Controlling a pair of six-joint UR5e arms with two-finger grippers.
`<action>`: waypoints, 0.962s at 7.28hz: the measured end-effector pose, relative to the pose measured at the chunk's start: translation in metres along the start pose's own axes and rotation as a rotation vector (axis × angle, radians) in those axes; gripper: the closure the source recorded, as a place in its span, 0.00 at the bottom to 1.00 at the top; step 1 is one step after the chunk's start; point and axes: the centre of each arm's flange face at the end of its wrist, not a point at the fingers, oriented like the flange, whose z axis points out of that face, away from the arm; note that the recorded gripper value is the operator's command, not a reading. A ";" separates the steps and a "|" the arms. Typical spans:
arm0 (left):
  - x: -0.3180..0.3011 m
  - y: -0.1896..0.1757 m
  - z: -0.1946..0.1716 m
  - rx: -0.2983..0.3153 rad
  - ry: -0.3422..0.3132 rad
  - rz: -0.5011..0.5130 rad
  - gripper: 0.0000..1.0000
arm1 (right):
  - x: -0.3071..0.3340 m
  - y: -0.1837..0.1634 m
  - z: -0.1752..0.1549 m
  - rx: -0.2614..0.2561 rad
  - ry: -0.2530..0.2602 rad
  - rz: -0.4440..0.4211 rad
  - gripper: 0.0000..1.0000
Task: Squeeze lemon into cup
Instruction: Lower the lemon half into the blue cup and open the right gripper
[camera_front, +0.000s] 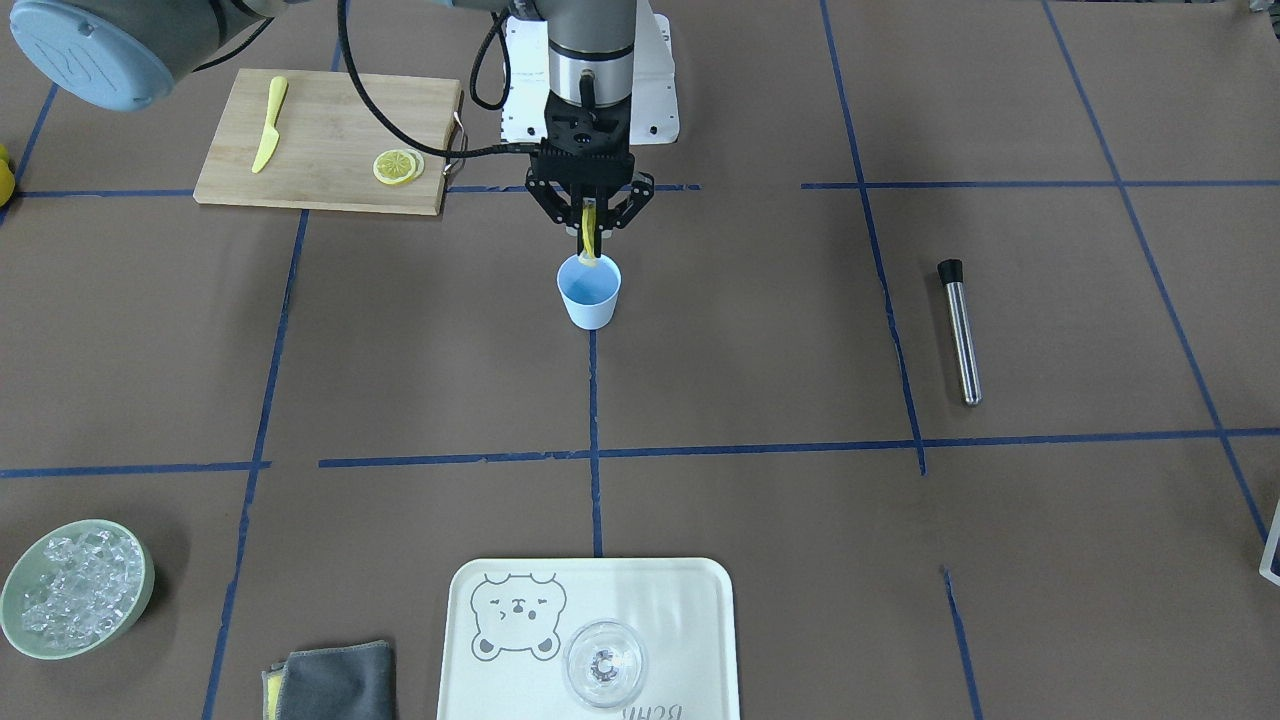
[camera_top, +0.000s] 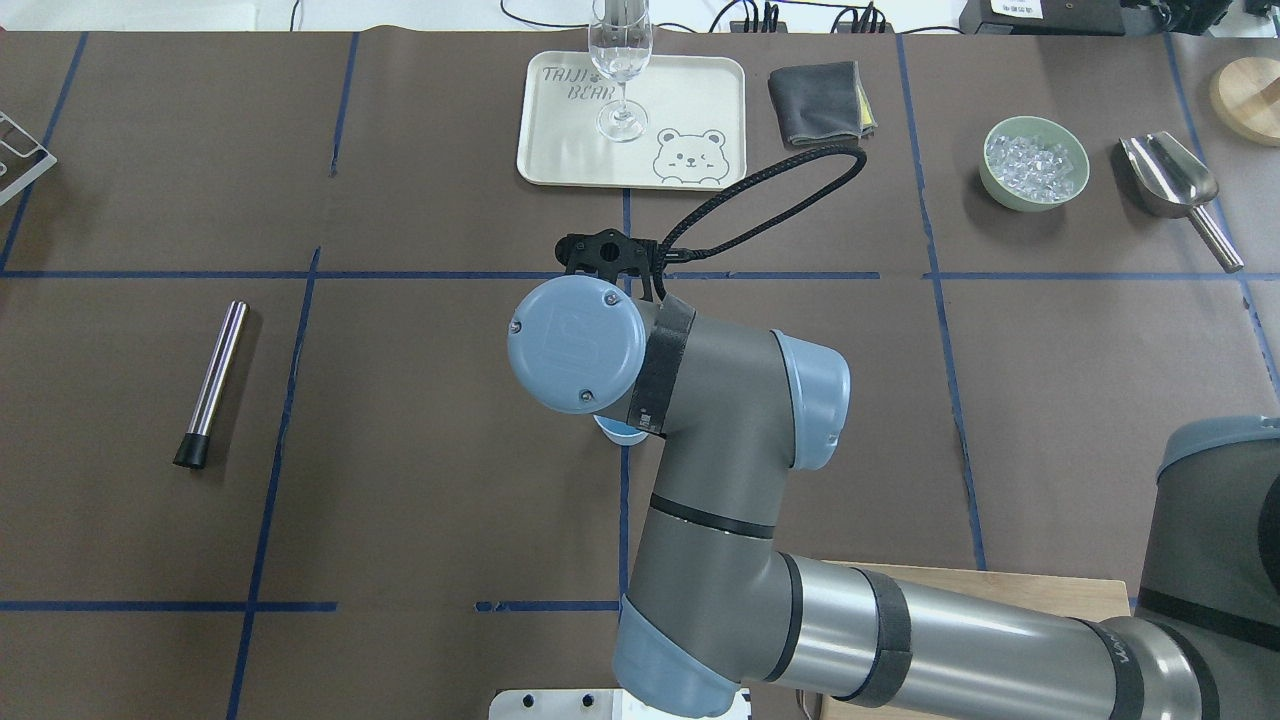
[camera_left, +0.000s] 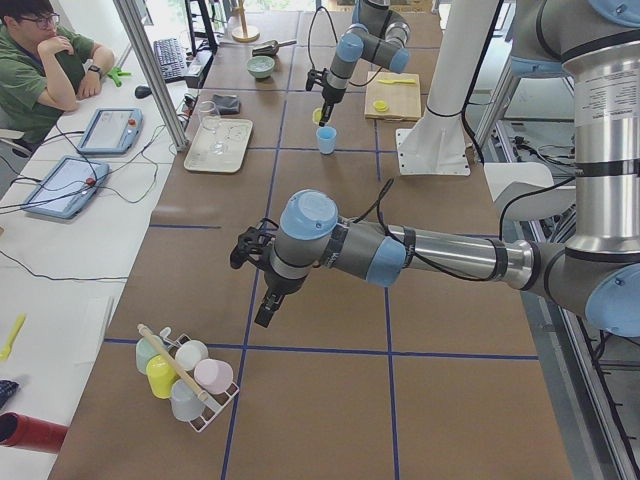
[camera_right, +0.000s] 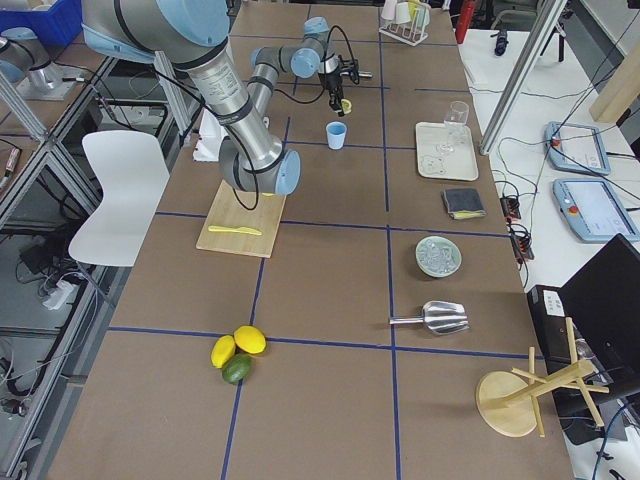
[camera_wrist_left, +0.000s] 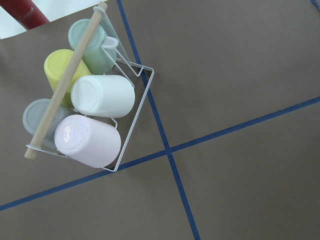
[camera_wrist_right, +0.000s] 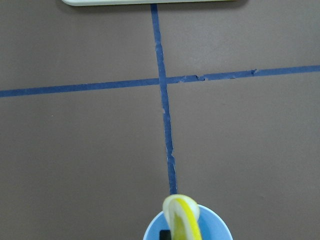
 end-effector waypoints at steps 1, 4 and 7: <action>0.000 0.000 0.000 0.000 0.000 0.000 0.00 | 0.003 0.003 0.007 -0.014 0.008 -0.002 0.53; 0.000 0.000 0.000 0.001 0.001 0.001 0.00 | 0.010 0.007 0.016 -0.026 0.022 -0.005 0.17; 0.000 0.000 0.000 0.001 0.000 0.001 0.00 | 0.009 0.010 0.013 -0.028 0.014 -0.008 0.00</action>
